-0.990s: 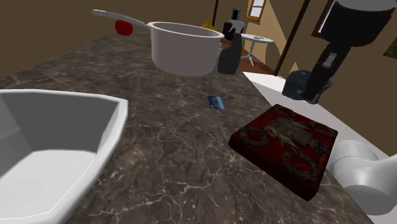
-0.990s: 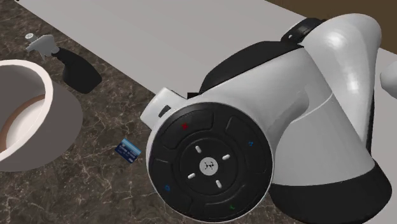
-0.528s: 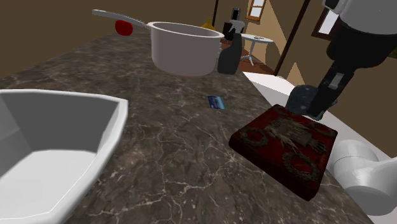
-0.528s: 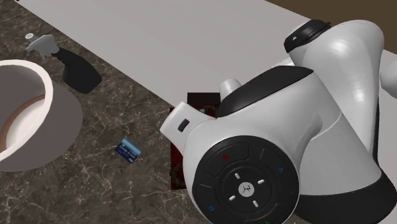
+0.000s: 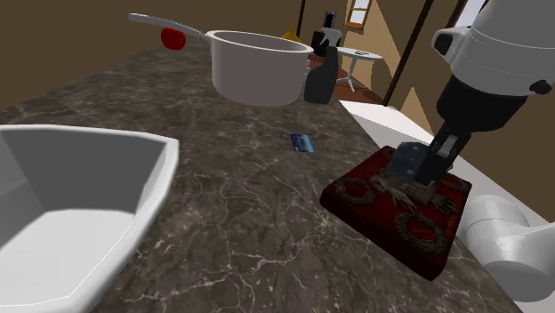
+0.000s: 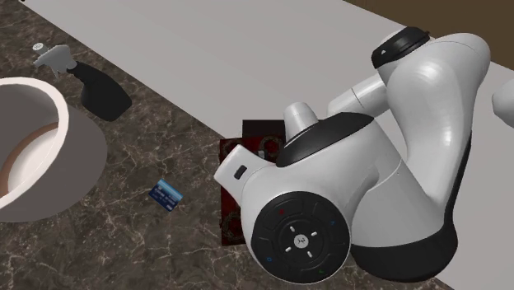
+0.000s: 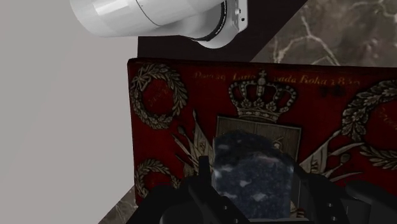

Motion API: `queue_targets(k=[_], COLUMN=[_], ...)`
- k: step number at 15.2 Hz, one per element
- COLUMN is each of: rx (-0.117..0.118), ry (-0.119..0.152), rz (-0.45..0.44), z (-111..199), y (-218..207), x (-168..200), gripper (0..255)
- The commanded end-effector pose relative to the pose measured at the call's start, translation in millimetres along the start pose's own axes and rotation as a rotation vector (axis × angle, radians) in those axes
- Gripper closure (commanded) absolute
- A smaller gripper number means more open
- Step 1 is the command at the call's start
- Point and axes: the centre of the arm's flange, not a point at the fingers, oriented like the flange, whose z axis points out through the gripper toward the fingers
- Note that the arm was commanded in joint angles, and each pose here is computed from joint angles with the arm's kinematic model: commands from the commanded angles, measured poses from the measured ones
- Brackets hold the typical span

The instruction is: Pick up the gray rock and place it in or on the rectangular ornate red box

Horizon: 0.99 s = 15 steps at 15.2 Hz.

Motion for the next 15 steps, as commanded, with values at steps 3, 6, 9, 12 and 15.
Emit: queue_targets(k=[3,6,9,12,15], rx=[0.0,0.0,0.0,0.0,0.0], ry=[0.0,0.0,0.0,0.0,0.0], rz=[0.0,0.0,0.0,0.0,0.0], z=[6,6,6,6,-8], y=[-2,-2,-2,-2,-2], x=[-1,-1,-1,-1,-1], gripper=[255,255,0,0,0])
